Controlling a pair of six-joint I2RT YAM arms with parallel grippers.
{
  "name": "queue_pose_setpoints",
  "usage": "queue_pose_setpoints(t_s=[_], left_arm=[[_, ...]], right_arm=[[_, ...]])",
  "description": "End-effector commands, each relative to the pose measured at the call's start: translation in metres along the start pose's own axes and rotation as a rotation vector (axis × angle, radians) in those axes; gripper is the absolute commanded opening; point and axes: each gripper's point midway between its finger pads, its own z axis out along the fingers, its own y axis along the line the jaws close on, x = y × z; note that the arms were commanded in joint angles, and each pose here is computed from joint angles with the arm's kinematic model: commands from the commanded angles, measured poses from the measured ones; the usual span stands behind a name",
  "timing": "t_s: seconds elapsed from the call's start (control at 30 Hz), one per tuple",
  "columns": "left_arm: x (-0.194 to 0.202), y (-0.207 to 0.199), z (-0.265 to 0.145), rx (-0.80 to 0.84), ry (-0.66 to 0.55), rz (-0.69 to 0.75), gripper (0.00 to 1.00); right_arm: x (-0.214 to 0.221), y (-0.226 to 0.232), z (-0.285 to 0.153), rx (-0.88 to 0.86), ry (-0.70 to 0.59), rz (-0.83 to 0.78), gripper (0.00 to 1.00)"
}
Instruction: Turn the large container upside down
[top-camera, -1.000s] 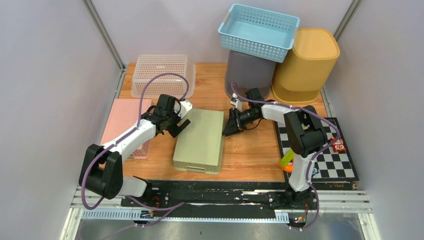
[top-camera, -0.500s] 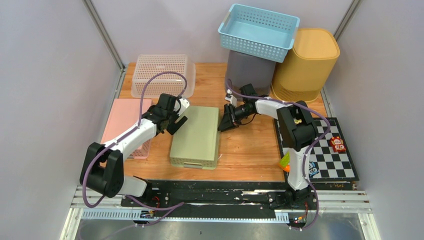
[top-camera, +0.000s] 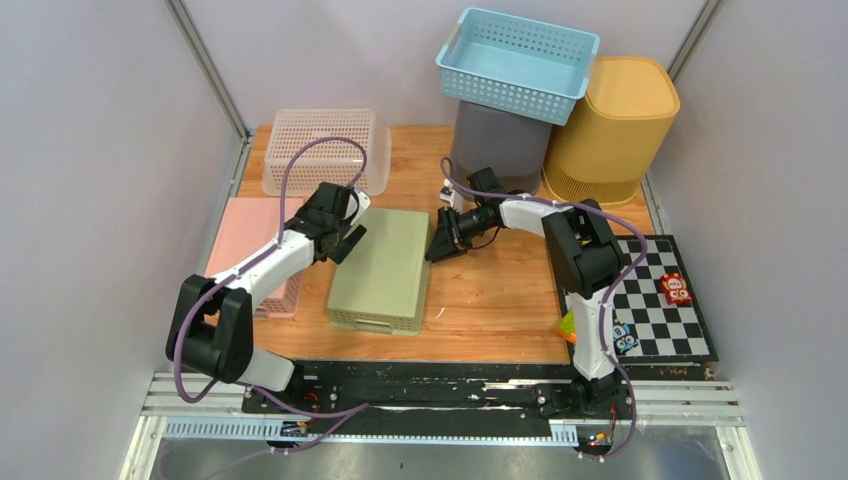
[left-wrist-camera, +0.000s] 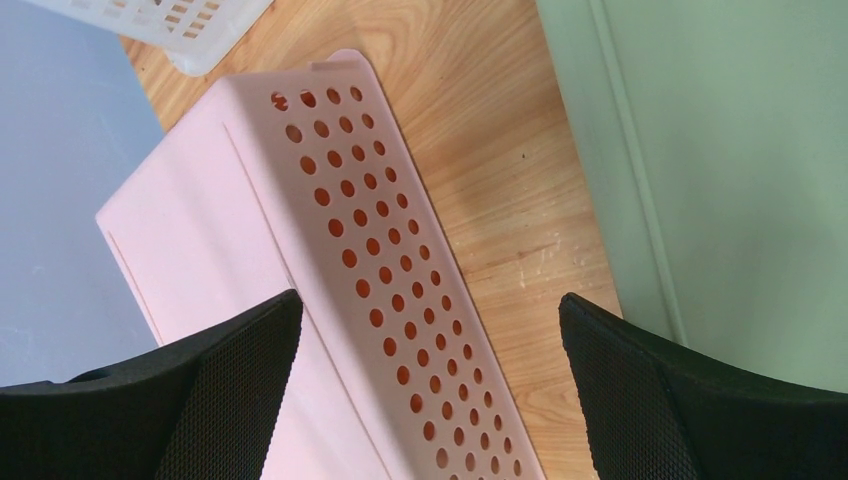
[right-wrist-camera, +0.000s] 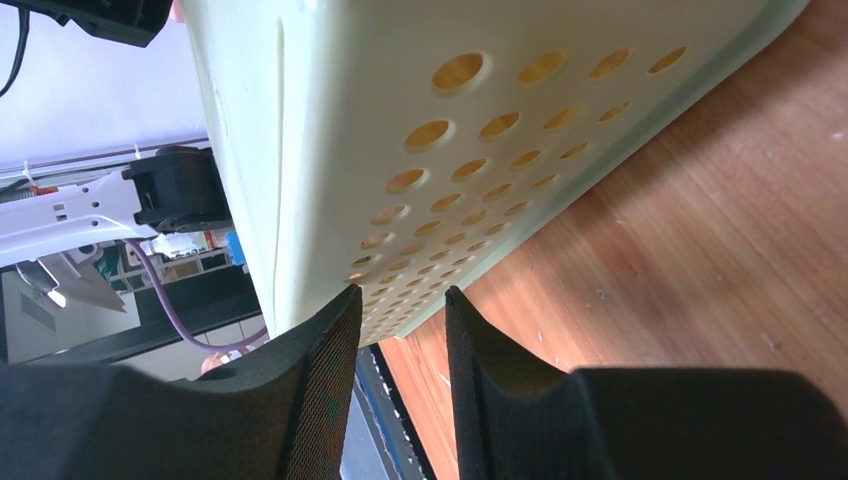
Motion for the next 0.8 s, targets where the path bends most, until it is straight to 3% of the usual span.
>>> queue_pose_setpoints(t_s=[0.0, 0.47, 0.77], left_arm=[[0.001, 0.004, 0.001, -0.004, 0.023, -0.033, 1.00], [0.005, 0.036, -0.005, -0.089, 0.061, -0.076, 1.00], [0.002, 0.034, 0.002, -0.073, 0.072, -0.068, 1.00]], right_arm=[[-0.013, 0.004, 0.013, -0.012, -0.013, -0.032, 0.40], [-0.033, 0.003, 0.026, -0.018, -0.049, -0.031, 0.40], [-0.034, 0.010, 0.039, -0.028, -0.039, -0.040, 0.41]])
